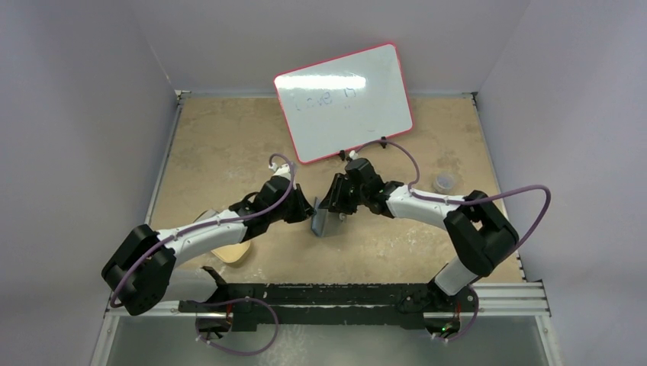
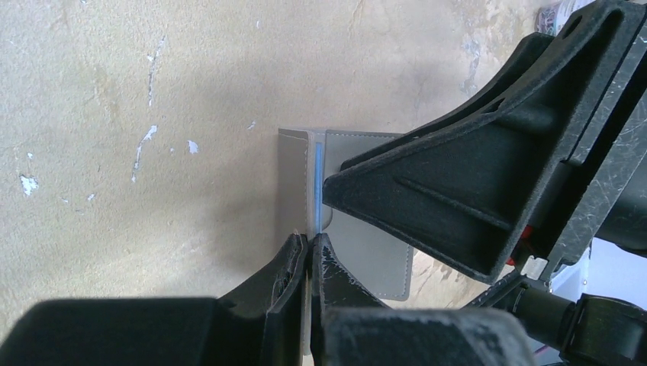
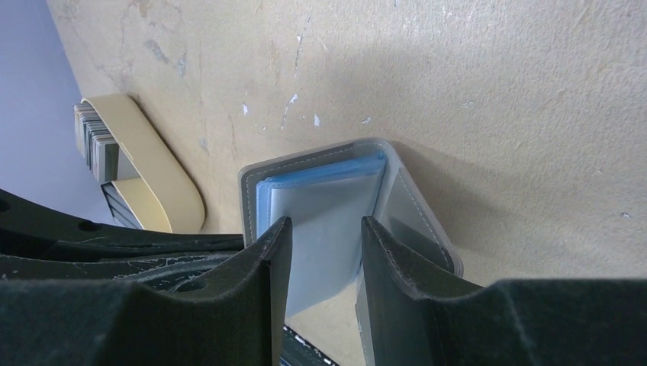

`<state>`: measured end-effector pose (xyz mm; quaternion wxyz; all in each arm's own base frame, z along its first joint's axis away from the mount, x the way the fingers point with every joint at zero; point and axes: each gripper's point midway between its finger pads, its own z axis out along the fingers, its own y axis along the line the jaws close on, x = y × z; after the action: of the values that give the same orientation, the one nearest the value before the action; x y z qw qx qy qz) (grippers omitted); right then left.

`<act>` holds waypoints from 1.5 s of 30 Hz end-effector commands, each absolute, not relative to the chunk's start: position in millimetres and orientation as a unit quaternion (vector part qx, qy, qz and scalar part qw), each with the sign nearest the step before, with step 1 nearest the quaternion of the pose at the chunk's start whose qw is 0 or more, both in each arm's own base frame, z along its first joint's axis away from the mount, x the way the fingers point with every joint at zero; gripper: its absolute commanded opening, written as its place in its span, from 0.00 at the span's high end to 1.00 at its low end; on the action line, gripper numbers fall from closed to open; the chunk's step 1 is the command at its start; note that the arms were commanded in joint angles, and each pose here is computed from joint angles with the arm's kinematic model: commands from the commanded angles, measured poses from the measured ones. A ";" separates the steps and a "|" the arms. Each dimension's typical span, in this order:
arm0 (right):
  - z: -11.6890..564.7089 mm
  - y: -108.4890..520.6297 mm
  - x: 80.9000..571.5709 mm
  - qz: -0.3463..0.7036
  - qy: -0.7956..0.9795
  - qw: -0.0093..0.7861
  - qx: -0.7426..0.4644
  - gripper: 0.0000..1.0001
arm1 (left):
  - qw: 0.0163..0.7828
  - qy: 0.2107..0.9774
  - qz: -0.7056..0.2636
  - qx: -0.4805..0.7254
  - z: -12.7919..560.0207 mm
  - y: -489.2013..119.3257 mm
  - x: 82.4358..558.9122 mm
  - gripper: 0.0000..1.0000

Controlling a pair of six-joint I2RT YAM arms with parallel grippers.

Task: Put the credit cards into the card holder
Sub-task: Open the card holder at the center of the board.

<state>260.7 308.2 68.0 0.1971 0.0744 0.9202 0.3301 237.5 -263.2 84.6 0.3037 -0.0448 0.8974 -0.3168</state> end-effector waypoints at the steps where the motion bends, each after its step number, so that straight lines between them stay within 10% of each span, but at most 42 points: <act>1: 91.3 325.0 273.2 0.371 0.901 0.216 0.065 0.59 | 0.335 0.878 -0.339 -0.038 105.8 -272.1 246.2 1.00; 45: 101.1 328.2 268.5 0.389 0.891 0.224 0.066 0.61 | 0.351 0.871 -0.338 -0.066 103.9 -262.0 244.3 1.00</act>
<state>265.6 311.8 69.9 0.2107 0.0797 0.9117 0.3435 235.5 -256.2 82.5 0.3188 -0.0603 0.8926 -0.3130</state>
